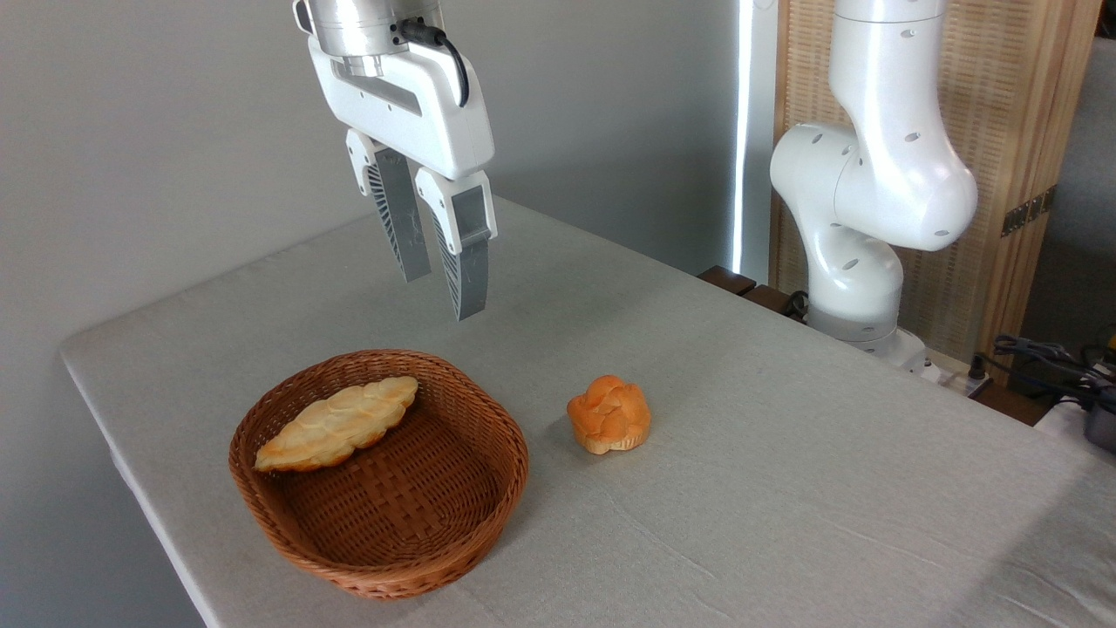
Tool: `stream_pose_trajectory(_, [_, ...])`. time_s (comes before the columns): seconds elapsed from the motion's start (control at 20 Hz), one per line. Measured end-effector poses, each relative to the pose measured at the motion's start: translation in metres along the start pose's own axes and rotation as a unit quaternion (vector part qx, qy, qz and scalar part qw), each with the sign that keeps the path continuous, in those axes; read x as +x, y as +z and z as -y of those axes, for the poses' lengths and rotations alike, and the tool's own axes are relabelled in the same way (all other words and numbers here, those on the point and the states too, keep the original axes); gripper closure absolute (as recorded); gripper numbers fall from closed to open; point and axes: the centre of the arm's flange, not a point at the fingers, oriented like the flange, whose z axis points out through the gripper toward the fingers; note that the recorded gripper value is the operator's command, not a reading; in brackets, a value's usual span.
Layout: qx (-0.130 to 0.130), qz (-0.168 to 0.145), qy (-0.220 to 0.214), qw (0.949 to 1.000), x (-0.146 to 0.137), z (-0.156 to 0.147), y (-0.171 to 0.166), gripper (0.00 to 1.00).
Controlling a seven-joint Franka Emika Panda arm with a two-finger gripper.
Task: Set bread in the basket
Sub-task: 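Move the open gripper over the round golden bread roll and lower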
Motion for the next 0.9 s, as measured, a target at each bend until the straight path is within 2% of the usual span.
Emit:
stream_pose_trajectory(0.55, [-0.004, 0.005, -0.001, 1.0, -0.002, -0.001, 0.003, 0.0])
stream_pose_trajectory(0.7, [-0.017, 0.019, 0.0, 0.9997, -0.016, -0.011, 0.016, 0.0])
stream_pose_trajectory(0.9, [-0.034, 0.036, 0.029, 0.9984, -0.046, -0.038, 0.042, 0.0])
